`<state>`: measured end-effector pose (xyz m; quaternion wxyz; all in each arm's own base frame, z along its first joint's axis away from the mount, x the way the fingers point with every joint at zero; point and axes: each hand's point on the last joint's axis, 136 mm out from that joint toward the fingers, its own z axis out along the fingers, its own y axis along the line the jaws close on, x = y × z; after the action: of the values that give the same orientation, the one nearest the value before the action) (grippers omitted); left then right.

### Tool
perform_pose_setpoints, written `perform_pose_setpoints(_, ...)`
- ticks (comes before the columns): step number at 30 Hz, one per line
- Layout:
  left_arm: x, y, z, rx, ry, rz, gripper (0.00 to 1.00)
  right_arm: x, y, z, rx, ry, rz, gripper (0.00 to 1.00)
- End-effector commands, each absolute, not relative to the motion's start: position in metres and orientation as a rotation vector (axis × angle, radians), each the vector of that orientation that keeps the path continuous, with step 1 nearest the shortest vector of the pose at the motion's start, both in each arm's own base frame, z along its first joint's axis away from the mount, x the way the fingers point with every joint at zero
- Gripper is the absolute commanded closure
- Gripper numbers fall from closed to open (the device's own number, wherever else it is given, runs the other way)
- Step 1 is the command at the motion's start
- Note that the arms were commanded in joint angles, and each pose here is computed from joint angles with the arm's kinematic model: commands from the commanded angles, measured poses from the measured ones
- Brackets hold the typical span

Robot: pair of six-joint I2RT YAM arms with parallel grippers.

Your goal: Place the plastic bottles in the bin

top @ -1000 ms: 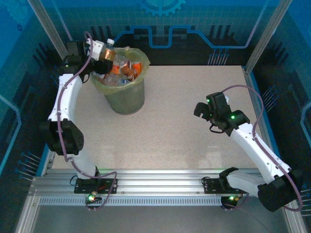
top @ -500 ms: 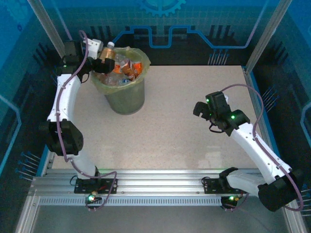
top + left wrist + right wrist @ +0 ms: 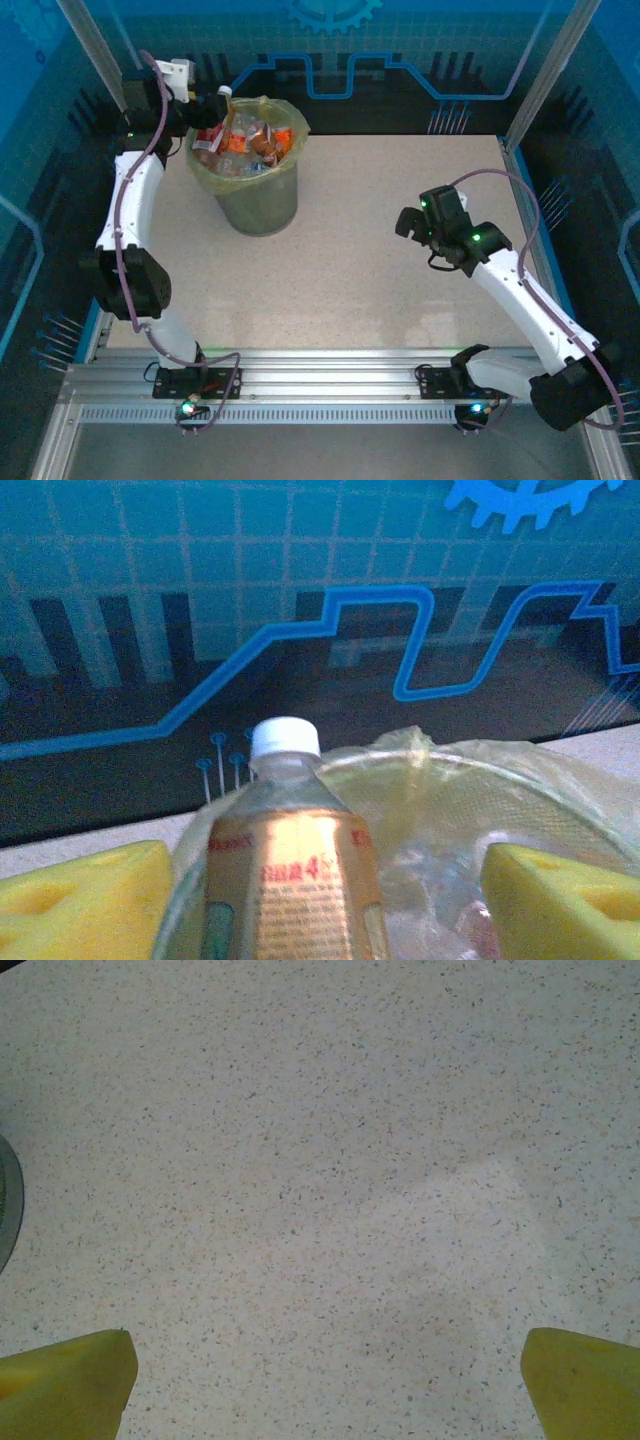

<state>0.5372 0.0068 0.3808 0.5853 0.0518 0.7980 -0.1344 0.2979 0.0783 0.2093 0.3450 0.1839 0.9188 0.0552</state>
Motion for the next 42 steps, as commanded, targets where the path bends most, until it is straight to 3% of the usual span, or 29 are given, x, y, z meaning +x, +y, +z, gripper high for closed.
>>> perform_pose_setpoints(1, 0.559, 0.014, 0.39, 0.047, 1.806, -0.365, 0.22, 0.301, 0.081, 0.217, 0.478, 2.373, 0.125, 0.0)
perform_pose_setpoints(14, 0.604, -0.004, 0.375, 0.069, 1.792, -0.597, 0.16, 0.305, 0.086, 0.211, 0.466, 2.396, 0.085, 0.0)
perform_pose_setpoints(28, 0.576, -0.045, 0.374, 0.299, 1.8, -0.854, 0.26, 0.301, 0.081, 0.212, 0.48, 2.384, 0.065, 0.0)
perform_pose_setpoints(38, 0.554, -0.047, 0.353, 0.328, 1.888, -0.89, 0.5, 0.296, 0.076, 0.218, 0.498, 2.36, 0.063, 0.0)
perform_pose_setpoints(42, 0.55, -0.045, 0.342, 0.335, 1.932, -0.862, 0.53, 0.295, 0.074, 0.219, 0.505, 2.352, 0.062, 0.0)
